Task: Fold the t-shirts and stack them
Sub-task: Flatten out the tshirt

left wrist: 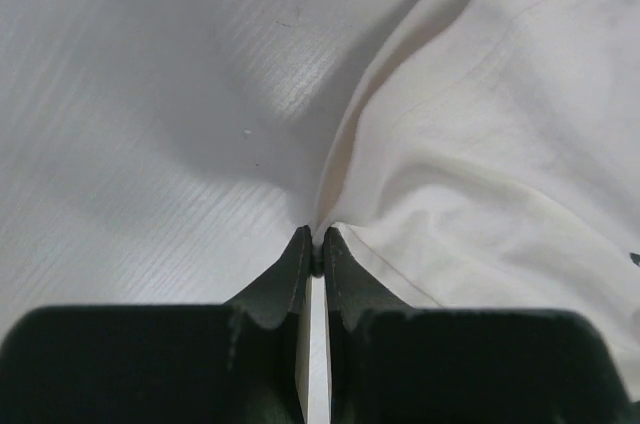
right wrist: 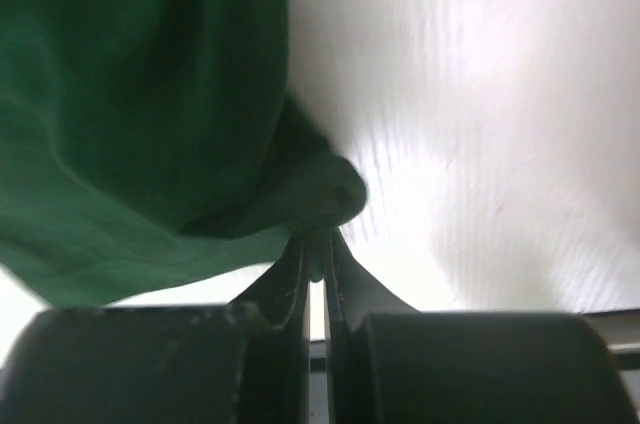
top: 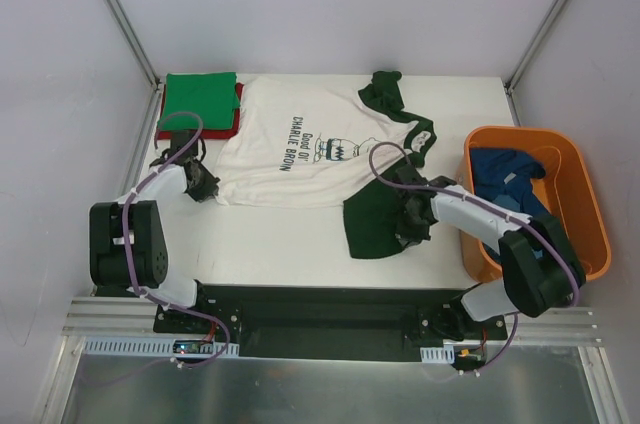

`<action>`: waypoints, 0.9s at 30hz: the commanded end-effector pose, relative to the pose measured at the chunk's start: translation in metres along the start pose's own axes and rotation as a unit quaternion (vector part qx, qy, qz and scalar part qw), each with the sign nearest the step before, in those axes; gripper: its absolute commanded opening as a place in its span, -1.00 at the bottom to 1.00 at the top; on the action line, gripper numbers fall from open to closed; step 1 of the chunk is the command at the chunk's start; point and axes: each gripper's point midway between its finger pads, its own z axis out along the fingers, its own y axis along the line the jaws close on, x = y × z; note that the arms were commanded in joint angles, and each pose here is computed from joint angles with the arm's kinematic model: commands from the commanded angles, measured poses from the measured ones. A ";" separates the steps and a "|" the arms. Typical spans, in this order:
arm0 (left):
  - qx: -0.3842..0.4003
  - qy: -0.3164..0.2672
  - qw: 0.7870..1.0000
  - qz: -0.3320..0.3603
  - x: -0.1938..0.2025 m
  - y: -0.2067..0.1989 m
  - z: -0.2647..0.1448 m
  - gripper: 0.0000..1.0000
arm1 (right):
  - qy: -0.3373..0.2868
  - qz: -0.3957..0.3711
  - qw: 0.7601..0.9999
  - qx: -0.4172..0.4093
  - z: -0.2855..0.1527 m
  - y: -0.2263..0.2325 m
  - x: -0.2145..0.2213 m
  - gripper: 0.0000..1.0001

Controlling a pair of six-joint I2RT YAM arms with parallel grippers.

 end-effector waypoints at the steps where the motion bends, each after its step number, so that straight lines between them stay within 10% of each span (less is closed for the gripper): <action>1: 0.088 -0.047 0.995 -0.002 -0.031 -0.042 -0.042 -1.00 | -0.188 0.002 0.981 -0.049 -0.070 0.014 -0.095 -0.99; 8: 0.248 -0.186 0.951 0.020 -0.093 -0.112 -0.176 -1.00 | -0.462 0.005 0.883 -0.081 -0.257 -0.008 -0.175 -0.99; 14: 0.381 -0.340 0.858 0.055 -0.134 -0.148 -0.351 -1.00 | -0.653 0.016 0.748 -0.117 -0.434 -0.045 -0.178 -0.99; 27: 0.541 -0.527 0.641 0.137 -0.080 -0.109 -0.636 -1.00 | -0.812 -0.050 0.546 -0.202 -0.657 -0.106 -0.072 -0.99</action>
